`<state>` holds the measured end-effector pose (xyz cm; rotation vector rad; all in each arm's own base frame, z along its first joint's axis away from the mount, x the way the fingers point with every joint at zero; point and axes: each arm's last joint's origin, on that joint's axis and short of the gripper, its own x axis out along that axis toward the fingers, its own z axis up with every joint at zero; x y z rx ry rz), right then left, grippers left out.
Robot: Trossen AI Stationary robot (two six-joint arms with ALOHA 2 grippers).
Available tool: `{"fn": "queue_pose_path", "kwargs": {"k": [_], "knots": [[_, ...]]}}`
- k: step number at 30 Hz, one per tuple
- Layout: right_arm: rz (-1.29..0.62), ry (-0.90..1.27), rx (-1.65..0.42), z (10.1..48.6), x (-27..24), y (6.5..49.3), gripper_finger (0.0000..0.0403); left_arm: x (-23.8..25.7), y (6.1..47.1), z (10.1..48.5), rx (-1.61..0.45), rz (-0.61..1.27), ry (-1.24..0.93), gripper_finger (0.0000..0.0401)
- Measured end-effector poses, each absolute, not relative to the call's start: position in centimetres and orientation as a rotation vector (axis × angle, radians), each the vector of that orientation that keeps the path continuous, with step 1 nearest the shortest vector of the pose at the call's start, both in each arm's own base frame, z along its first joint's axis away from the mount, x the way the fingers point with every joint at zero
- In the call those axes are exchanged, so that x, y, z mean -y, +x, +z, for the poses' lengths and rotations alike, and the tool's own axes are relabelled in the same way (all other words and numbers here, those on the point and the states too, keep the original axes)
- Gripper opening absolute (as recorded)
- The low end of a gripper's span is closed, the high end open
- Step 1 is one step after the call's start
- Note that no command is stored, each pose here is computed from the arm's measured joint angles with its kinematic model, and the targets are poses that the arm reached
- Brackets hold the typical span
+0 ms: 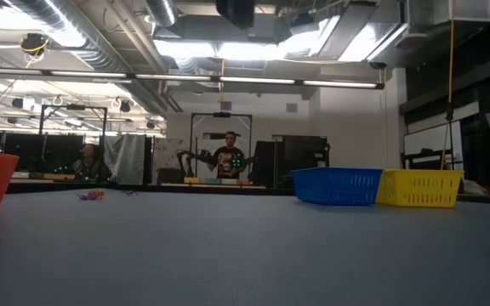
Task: Sort Halloween decoration
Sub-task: Put the brown skull toy into the light blue bin
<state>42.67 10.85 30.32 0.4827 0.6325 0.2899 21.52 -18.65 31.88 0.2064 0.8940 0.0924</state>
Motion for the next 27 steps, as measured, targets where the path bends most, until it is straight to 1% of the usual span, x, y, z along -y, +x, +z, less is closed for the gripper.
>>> {"fn": "queue_pose_path", "kwargs": {"k": [5,9,14,21,25,27], "knots": [[0.275,0.44,-0.721,29.5,-10.7,42.2,0.0189,18.0,20.0,31.1,-1.106,0.185,0.003,0.0062],[0.278,0.403,-0.748,29.3,-10.7,42.0,0.0189,17.9,18.7,30.7,-1.176,0.285,-0.064,0.0062],[0.282,0.379,-0.761,29.1,-10.7,41.9,0.0189,18.3,17.3,28.3,-1.253,0.357,-0.098,0.0062],[0.283,0.379,-0.761,29.1,-10.7,41.9,0.0189,17.9,14.9,23.8,-1.462,0.471,-0.139,0.0062],[0.283,0.379,-0.76,29.1,-10.7,41.9,0.0189,17.5,14.1,22.2,-1.545,0.517,-0.147,0.0062],[0.283,0.379,-0.761,29.1,-10.7,41.9,0.0189,17.3,13.9,21.8,-1.553,0.538,-0.151,0.0062]]}}
